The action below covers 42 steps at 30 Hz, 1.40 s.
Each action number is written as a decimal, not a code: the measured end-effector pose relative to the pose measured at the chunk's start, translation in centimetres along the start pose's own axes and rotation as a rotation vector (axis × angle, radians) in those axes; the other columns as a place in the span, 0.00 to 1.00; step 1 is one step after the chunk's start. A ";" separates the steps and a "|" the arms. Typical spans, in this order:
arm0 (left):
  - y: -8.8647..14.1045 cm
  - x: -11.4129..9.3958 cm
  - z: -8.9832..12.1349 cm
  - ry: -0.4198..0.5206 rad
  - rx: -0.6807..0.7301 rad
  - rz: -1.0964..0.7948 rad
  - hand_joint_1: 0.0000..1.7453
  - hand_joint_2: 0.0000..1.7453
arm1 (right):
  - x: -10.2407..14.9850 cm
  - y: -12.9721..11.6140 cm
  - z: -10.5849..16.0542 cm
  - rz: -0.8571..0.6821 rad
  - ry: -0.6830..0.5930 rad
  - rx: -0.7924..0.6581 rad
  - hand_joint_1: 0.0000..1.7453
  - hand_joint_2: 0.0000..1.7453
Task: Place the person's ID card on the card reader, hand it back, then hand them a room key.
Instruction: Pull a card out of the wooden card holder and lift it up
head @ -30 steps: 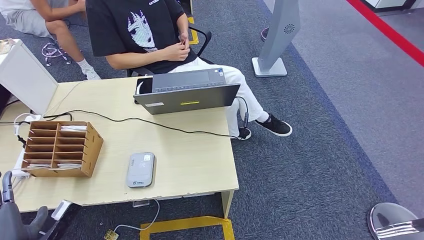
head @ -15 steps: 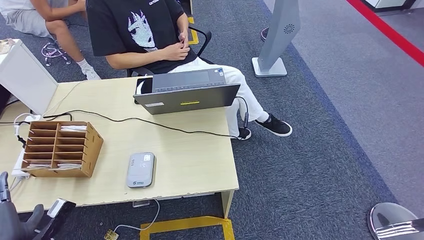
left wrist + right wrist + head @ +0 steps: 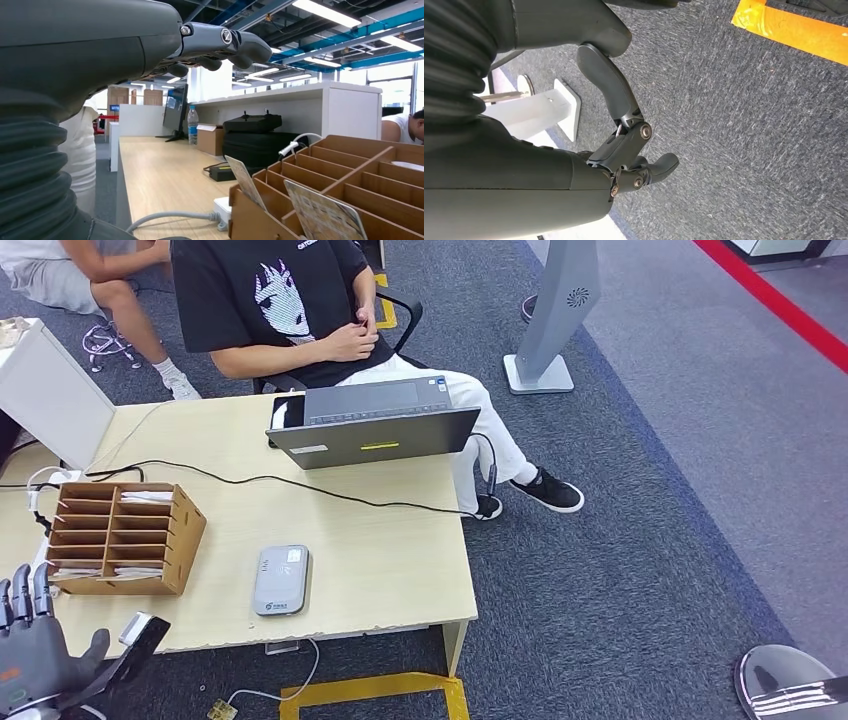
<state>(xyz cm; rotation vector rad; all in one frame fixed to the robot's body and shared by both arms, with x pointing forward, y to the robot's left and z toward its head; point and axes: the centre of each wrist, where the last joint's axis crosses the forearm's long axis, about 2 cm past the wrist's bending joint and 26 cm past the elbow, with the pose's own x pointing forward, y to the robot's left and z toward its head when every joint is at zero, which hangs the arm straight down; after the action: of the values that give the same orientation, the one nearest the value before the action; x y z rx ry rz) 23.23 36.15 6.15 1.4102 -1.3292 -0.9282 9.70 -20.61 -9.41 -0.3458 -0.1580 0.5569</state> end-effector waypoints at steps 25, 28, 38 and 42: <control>-2.5 3.9 -1.7 -0.079 -0.082 0.038 0.00 1.00 | 0.3 0.1 0.1 0.008 -0.024 0.002 0.00 1.00; -2.5 3.7 -1.6 -0.060 -0.085 0.044 0.00 1.00 | 0.3 0.1 0.1 0.002 -0.025 0.003 0.00 1.00; -2.5 2.1 -0.8 -0.035 -0.097 0.023 0.00 1.00 | 0.3 0.1 0.1 -0.010 -0.021 0.006 0.00 1.00; -2.5 1.6 -0.6 -0.030 -0.100 0.015 0.00 1.00 | 0.3 0.1 0.1 -0.010 -0.021 0.005 0.00 1.00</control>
<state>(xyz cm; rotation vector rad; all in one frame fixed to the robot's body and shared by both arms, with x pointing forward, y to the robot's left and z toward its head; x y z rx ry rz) 24.67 34.51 4.06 1.3130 -1.2963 -0.9953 9.87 -20.37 -9.33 -0.3338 -0.1782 0.5513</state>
